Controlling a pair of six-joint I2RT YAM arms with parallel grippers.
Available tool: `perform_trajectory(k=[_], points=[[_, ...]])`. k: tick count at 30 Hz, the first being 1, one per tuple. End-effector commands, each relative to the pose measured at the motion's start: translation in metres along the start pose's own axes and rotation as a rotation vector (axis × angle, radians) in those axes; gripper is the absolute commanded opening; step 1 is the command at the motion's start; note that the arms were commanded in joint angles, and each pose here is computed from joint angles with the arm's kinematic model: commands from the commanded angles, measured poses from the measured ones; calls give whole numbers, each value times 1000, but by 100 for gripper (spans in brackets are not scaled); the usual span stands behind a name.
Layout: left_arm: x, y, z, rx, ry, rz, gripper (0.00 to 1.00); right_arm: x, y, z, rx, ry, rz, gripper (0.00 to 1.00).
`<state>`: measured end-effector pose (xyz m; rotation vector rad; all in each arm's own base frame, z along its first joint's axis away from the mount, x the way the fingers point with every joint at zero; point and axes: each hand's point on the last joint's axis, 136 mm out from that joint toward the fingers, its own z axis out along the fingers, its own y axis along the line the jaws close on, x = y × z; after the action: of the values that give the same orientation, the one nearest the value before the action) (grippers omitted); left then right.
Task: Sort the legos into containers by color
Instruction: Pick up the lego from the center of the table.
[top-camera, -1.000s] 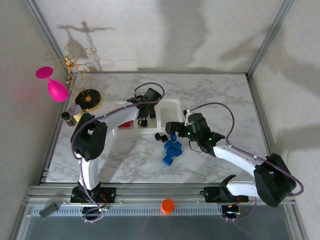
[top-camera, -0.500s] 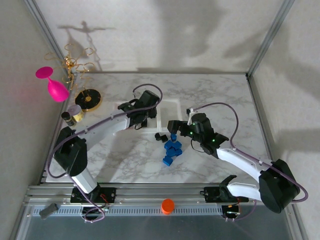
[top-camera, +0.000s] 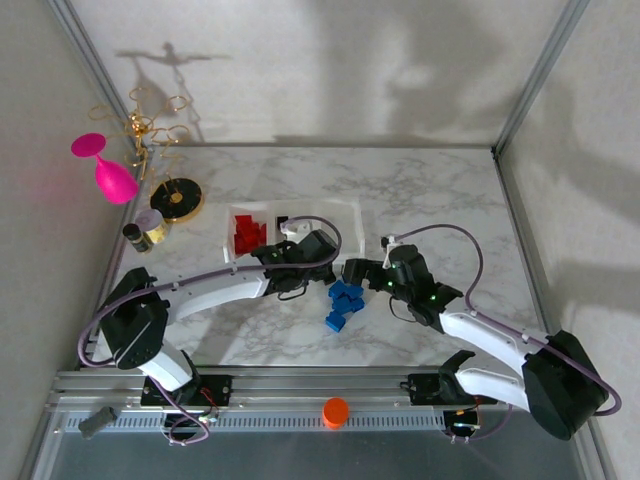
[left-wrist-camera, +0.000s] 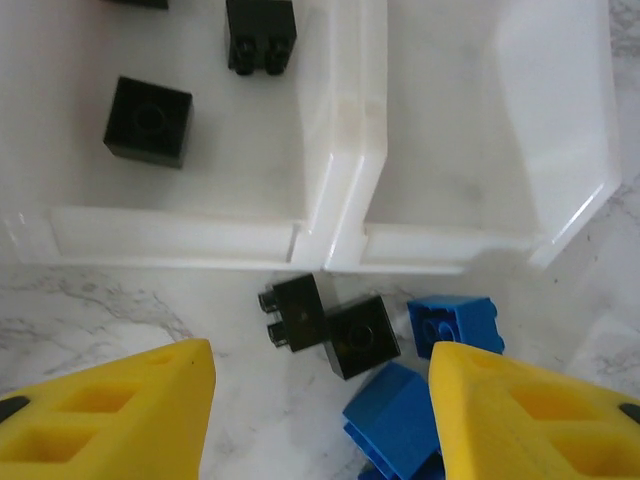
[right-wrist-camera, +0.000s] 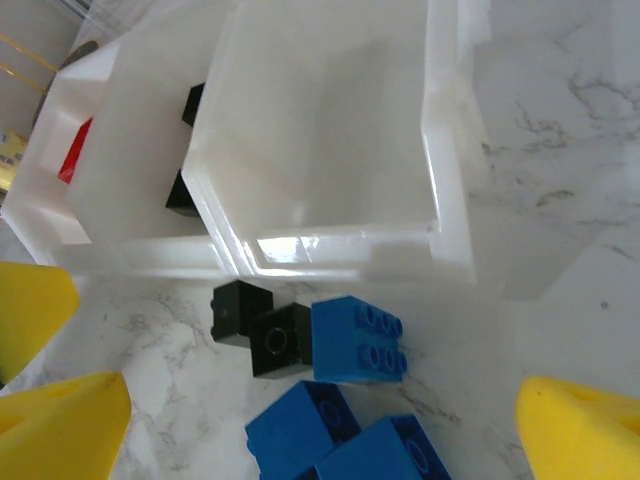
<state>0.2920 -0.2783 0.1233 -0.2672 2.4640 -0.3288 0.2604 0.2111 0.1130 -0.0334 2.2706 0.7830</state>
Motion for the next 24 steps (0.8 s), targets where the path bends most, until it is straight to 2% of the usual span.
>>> perform_trajectory(k=[1, 10, 21, 24], points=[[13, -2, 11, -9, 15, -32, 60, -2, -3, -2, 4, -22, 30, 99], [23, 8, 35, -89, 12, -21, 62, -8, -4, -2, 22, -41, 19, 99], [27, 23, 66, -153, 33, -31, 53, -17, 0, 0, 26, -52, 2, 99], [31, 22, 71, -127, 49, -41, 49, -18, 1, 1, 28, -46, -7, 99]])
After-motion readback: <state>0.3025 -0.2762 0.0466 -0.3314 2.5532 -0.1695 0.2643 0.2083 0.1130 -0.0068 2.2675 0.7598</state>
